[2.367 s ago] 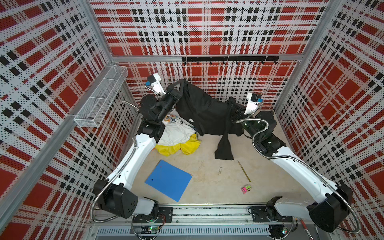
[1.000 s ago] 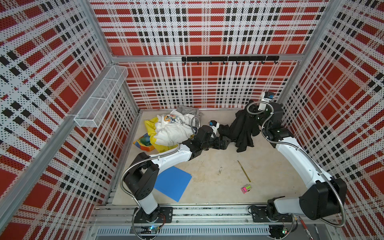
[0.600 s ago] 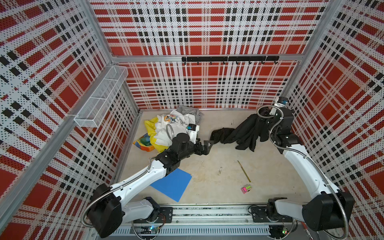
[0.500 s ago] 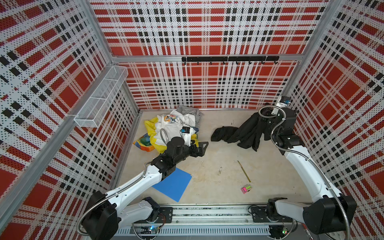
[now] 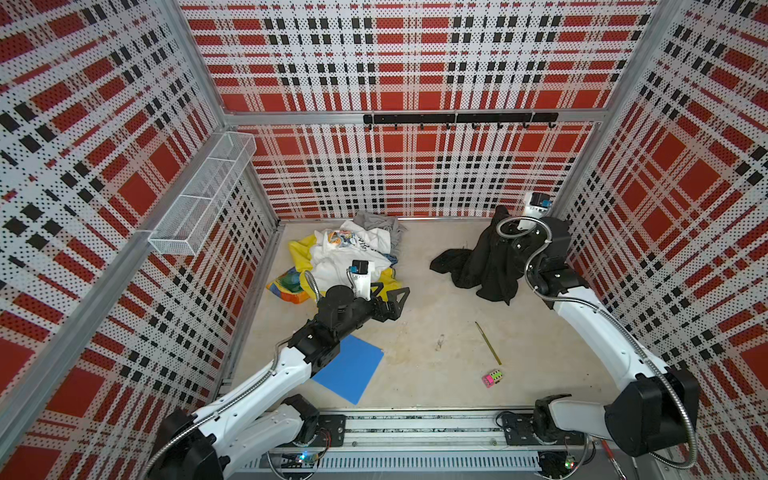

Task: Pick out a specific cloth from the pile
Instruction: 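Lower the black garment with the right gripper while the left gripper withdraws, then press and release the black garment on the table with the right gripper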

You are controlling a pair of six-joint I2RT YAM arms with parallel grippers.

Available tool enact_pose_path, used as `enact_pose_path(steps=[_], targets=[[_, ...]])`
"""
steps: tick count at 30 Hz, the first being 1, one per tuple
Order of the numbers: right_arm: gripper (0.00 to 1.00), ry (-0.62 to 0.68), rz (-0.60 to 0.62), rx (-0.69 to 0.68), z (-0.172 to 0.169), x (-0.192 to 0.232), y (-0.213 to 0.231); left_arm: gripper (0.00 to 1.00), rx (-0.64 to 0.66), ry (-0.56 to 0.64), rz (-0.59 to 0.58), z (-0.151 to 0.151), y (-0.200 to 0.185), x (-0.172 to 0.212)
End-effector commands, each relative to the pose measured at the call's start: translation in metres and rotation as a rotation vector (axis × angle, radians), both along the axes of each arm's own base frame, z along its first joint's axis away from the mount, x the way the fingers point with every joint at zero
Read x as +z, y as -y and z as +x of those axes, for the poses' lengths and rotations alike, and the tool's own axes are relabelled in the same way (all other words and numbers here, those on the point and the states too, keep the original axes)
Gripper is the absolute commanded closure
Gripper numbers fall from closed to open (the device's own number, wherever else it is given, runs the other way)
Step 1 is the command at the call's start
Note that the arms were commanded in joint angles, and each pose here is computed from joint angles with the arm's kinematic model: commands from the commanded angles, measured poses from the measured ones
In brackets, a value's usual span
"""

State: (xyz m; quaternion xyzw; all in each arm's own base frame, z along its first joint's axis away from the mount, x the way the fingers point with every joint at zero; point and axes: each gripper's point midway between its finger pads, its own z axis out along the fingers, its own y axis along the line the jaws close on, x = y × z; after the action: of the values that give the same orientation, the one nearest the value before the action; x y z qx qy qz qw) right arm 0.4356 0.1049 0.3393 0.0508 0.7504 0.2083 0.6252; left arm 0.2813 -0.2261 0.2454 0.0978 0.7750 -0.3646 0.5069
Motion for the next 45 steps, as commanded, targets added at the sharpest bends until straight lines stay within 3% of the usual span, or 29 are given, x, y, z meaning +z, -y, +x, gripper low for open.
enact_pose_path(steps=[1,9,13,22,26,30,34,39,43,44,45], targets=[[0.97,-0.02,0.024,-0.016,0.006,-0.023,0.0,0.01,-0.014,0.018,-0.017,-0.001,0.002,0.001],[0.96,-0.275,-0.015,-0.059,0.004,-0.141,0.006,0.01,-0.015,0.03,-0.023,-0.001,0.001,0.001],[0.94,-0.312,-0.011,-0.039,0.005,-0.159,0.001,0.01,-0.015,0.038,-0.023,0.0,0.001,0.002],[0.92,-0.274,-0.071,0.062,0.007,-0.144,-0.038,0.01,-0.006,0.048,-0.027,0.002,0.0,0.003],[0.92,-0.362,-0.079,0.062,0.009,-0.176,-0.045,0.01,-0.013,0.035,-0.031,0.001,0.002,0.0],[0.94,-0.541,-0.151,-0.073,0.022,-0.228,-0.025,0.01,-0.021,0.031,-0.04,0.0,0.003,0.0],[0.94,-0.603,-0.161,-0.12,0.029,-0.255,-0.012,0.01,-0.022,0.034,-0.05,-0.005,0.001,0.002],[0.88,-0.65,-0.129,-0.102,0.028,-0.278,-0.017,0.01,-0.007,0.026,-0.054,-0.009,-0.005,-0.003],[0.71,-0.613,-0.141,-0.111,0.032,-0.263,-0.014,0.01,0.025,0.028,-0.046,-0.009,-0.015,-0.003],[0.67,-0.605,-0.096,-0.135,0.032,-0.255,-0.014,0.01,0.03,0.028,-0.046,-0.01,-0.017,-0.002],[0.66,-0.573,-0.163,-0.103,0.032,-0.246,-0.013,0.01,0.036,0.028,-0.046,-0.009,-0.019,-0.002]])
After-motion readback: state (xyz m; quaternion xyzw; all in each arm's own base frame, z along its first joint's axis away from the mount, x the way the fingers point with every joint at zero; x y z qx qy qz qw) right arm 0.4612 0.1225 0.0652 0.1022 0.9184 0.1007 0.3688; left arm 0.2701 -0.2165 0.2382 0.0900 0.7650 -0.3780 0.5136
